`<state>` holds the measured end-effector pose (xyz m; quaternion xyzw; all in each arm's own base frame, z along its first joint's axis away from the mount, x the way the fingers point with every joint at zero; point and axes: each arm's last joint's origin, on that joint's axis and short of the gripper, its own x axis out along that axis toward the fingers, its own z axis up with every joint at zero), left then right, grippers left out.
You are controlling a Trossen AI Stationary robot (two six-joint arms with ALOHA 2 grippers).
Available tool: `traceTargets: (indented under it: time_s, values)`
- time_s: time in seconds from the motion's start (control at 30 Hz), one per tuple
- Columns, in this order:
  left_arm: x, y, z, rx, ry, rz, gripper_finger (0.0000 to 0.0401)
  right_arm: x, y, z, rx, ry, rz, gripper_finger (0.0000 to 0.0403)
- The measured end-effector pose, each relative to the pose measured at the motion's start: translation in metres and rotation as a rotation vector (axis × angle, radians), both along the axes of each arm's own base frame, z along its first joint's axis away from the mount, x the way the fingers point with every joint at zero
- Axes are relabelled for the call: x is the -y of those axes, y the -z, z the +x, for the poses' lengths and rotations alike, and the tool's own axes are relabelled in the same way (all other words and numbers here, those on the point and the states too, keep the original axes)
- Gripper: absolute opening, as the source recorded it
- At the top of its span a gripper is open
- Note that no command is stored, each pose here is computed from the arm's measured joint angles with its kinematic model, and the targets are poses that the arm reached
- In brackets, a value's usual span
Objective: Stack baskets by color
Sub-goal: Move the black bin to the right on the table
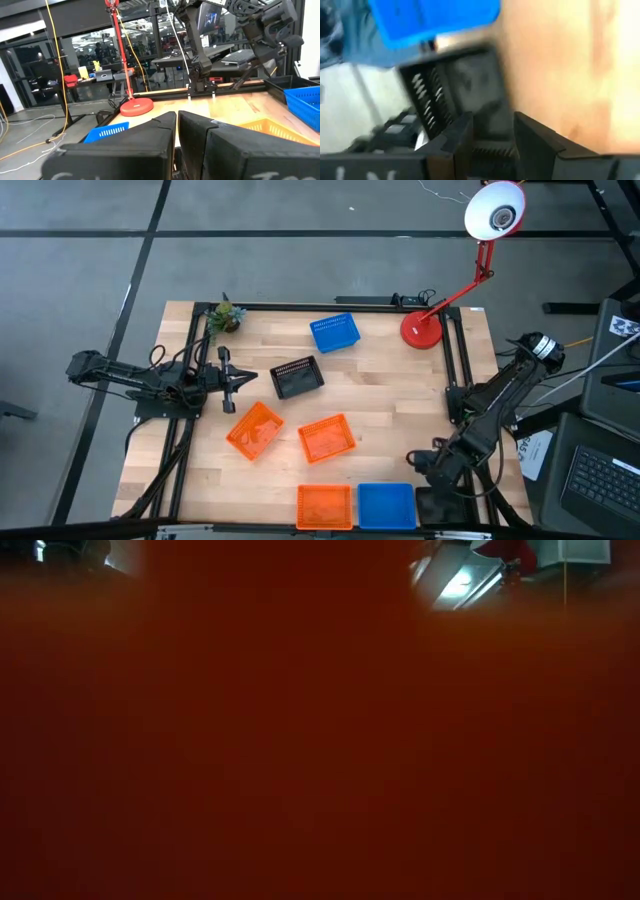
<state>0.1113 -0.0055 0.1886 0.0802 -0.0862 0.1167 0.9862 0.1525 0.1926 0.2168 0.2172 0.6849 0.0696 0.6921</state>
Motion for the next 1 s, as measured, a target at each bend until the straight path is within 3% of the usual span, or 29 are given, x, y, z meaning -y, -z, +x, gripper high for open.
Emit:
traceTargets:
  time_s: [0.2, 0.33, 0.43, 0.5, 0.57, 0.7, 0.83, 1.0]
  values:
    - [0.000, 0.000, 0.000, 0.000, 0.000, 0.000, 0.0014, 0.024, 0.000, 0.021, 0.411, 0.038, -0.439, 0.0137]
    - [0.000, 0.000, 0.000, 0.000, 0.000, 0.000, 0.0014, 0.055, -0.006, 0.045, 0.640, 0.194, -0.822, 0.0135]
    - [0.000, 0.000, 0.000, 0.000, -0.001, 0.004, 0.0014, 0.087, -0.011, 0.062, 0.684, 0.284, -1.086, 0.0135]
    - [0.000, -0.001, 0.000, 0.011, -0.001, 0.004, 0.0014, 0.112, -0.013, 0.075, 0.641, 0.345, -1.179, 0.0135]
    - [0.000, -0.004, -0.001, 0.048, -0.005, -0.009, 0.0014, 0.140, -0.013, 0.085, 0.557, 0.396, -1.194, 0.0135]
    - [-0.003, -0.016, -0.001, 0.124, -0.026, -0.112, 0.0014, 0.192, -0.008, 0.096, 0.384, 0.448, -1.001, 0.0135]
    - [-0.006, -0.027, 0.012, 0.030, -0.051, -0.194, 0.0014, 0.223, -0.005, 0.098, 0.328, 0.488, -0.797, 0.0135]
    - [-0.016, -0.051, 0.044, -0.174, -0.142, -0.204, 0.0015, 0.229, -0.005, 0.100, 0.336, 0.523, -0.631, 0.0135]
